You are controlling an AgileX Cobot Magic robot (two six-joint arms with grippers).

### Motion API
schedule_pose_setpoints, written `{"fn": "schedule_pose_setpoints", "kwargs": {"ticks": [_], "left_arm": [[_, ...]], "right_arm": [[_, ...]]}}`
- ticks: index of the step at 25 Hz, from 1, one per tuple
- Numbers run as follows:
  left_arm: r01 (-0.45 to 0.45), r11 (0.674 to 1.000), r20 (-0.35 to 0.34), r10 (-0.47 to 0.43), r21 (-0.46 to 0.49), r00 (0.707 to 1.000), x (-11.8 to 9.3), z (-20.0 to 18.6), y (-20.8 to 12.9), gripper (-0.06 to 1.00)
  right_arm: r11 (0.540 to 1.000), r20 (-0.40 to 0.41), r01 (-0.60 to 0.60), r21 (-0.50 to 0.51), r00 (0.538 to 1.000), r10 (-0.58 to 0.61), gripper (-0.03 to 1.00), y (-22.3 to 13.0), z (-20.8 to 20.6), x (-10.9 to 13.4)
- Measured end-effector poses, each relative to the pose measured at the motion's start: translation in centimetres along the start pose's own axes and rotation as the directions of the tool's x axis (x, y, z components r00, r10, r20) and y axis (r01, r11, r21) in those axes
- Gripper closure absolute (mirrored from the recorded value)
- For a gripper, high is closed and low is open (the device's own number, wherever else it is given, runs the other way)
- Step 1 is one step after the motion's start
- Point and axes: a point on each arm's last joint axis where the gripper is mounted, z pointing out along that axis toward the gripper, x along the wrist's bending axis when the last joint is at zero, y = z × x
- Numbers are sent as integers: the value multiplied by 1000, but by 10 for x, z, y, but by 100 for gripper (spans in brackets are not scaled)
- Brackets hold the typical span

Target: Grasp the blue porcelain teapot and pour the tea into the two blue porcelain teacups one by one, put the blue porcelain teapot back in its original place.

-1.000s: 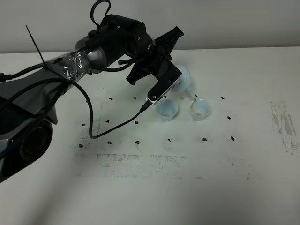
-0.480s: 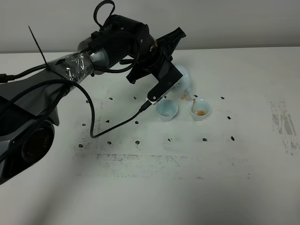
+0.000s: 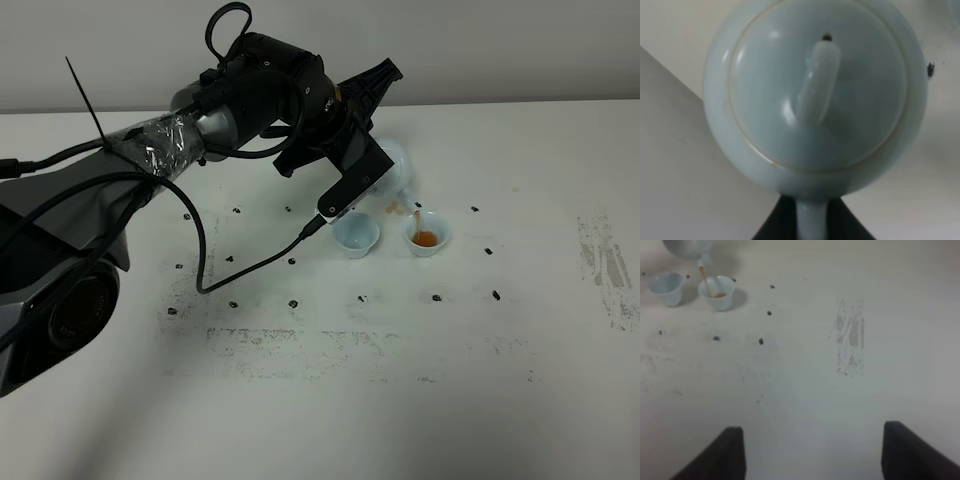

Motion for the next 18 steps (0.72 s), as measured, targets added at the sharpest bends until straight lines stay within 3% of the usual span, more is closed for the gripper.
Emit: {"fn": "schedule_pose_setpoints", "kwargs": {"ticks": [18], "left_arm": [[-3,1000,-20,3,14,1000,2,0,-1,91]], "right_arm": [[1000,0,0,0,1000,0,41,0,0,0]]}}
